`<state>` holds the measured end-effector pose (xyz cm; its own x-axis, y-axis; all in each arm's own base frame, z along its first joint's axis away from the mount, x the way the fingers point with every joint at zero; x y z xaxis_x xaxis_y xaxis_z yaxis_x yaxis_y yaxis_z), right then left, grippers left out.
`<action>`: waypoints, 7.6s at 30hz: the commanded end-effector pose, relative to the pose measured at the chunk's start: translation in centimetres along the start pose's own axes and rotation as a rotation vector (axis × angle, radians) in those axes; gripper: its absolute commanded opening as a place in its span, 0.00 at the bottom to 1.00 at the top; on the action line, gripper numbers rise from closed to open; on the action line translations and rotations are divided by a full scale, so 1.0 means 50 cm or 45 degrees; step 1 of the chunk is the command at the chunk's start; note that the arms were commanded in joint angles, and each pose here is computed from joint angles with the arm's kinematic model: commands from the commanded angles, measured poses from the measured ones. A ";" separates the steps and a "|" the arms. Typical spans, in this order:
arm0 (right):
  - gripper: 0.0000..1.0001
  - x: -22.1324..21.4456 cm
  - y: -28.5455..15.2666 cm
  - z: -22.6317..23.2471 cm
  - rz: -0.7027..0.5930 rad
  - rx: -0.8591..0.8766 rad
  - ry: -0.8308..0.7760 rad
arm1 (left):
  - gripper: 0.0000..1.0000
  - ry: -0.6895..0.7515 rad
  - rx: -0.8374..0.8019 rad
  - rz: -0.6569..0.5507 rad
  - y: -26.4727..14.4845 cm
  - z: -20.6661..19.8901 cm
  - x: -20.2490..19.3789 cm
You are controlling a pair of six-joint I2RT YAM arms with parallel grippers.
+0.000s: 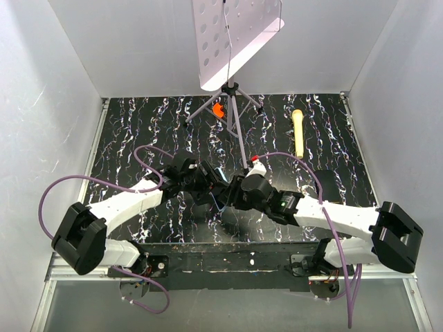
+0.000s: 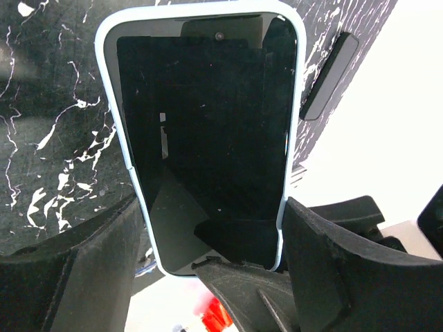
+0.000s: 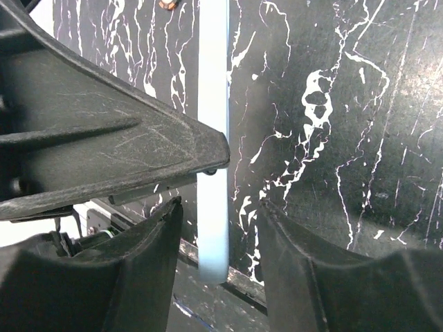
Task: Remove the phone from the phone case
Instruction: Adjust the phone, then remove the phone case from the phone.
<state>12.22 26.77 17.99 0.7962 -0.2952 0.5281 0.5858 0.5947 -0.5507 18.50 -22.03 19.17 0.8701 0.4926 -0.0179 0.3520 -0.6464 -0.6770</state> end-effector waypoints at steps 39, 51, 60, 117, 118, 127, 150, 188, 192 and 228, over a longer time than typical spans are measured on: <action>0.59 0.245 -0.007 0.067 0.546 0.334 0.030 | 0.00 1.836 -0.258 -0.171 -0.097 -0.049 0.020; 0.02 0.209 0.043 0.067 0.517 0.335 0.063 | 0.00 1.811 -0.280 -0.204 -0.102 -0.049 0.018; 0.01 0.225 -0.019 0.005 0.338 0.403 0.016 | 0.89 1.578 -0.328 -0.258 -0.143 -0.056 -0.003; 0.01 0.309 -0.235 -0.068 0.270 1.116 -0.271 | 0.00 1.445 -1.643 0.511 -0.214 -0.141 -0.065; 0.01 0.309 -0.239 -0.061 0.290 1.147 -0.285 | 0.00 1.476 -1.677 0.506 -0.224 -0.144 -0.069; 0.01 0.319 -0.299 0.015 0.356 1.361 -0.251 | 0.00 1.514 -1.786 0.361 -0.209 -0.174 -0.057; 0.01 0.366 -0.388 0.115 0.305 1.705 0.001 | 0.00 1.396 -1.678 0.310 -0.037 -0.221 0.018; 0.01 0.353 -0.328 0.155 -0.352 1.549 0.188 | 0.27 0.741 -1.104 -0.058 -0.054 -0.197 -0.016; 0.01 0.347 -0.317 0.168 -0.367 1.549 0.167 | 0.31 0.737 -1.109 -0.003 -0.045 -0.194 -0.025; 0.01 0.360 -0.292 0.098 -0.517 1.116 0.305 | 0.60 1.202 -0.868 -0.106 -0.082 -0.061 -0.063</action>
<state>18.73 18.09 33.59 0.6708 -0.7081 0.2204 0.6740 0.7061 0.2173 17.24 -24.30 27.73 0.5093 0.3089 0.8032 0.3773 -0.9190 0.1142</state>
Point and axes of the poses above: each gripper's point midway between its finger pads, its own y axis out along the fingers, its own z axis along the line the jaws close on, x = y × z, the point moved 10 cm from there along -y, back along the fingers, and after that the axes turned 1 degree about -y, right-handed, at the moved point
